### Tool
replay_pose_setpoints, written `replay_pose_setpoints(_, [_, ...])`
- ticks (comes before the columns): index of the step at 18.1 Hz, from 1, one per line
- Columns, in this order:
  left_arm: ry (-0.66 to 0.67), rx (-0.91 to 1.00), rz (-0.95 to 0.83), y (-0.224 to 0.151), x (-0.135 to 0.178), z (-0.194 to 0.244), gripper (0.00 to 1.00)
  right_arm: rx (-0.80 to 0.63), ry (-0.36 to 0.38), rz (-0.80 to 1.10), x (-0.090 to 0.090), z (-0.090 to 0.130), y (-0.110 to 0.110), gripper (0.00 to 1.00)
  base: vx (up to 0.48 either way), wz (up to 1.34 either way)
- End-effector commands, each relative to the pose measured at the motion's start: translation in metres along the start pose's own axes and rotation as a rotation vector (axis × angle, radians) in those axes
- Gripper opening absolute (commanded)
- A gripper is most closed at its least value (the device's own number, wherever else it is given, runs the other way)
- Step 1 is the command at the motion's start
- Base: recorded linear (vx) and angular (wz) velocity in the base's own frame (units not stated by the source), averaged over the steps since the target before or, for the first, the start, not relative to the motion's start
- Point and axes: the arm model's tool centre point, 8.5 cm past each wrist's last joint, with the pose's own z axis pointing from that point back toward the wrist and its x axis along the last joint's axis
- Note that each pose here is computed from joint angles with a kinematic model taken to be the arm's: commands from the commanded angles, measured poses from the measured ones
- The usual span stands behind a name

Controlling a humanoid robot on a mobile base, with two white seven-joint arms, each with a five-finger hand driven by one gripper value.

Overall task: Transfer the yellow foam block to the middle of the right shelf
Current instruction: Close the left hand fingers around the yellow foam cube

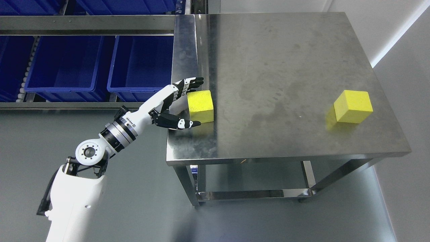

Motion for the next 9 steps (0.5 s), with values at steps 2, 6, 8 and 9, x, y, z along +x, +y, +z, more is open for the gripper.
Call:
replay_pose_setpoints(2, [0.128,-0.077,-0.022,-0.005,-0.031,-0.002,0.71,-0.016,-0.017,0.004,0.006,-0.001,-0.011,1.00,0.000,0.00])
replay_pose_setpoints(6, [0.033,0.005,0.055,-0.004,-0.018,-0.015,0.29,-0.016,-0.017,0.004,0.006,-0.001,-0.011,1.00,0.000,0.00])
replay_pose_setpoints(8, [0.015,-0.006,0.070,-0.008,-0.015,-0.021,0.25,-0.016,-0.017,0.004,0.006,-0.001,-0.011,1.00,0.000,0.00])
replay_pose_setpoints(9, [0.009,-0.004,0.074,-0.008,-0.014,-0.022,0.25,-0.017,-0.017,0.003,0.006,-0.001,-0.011,1.00,0.000,0.00])
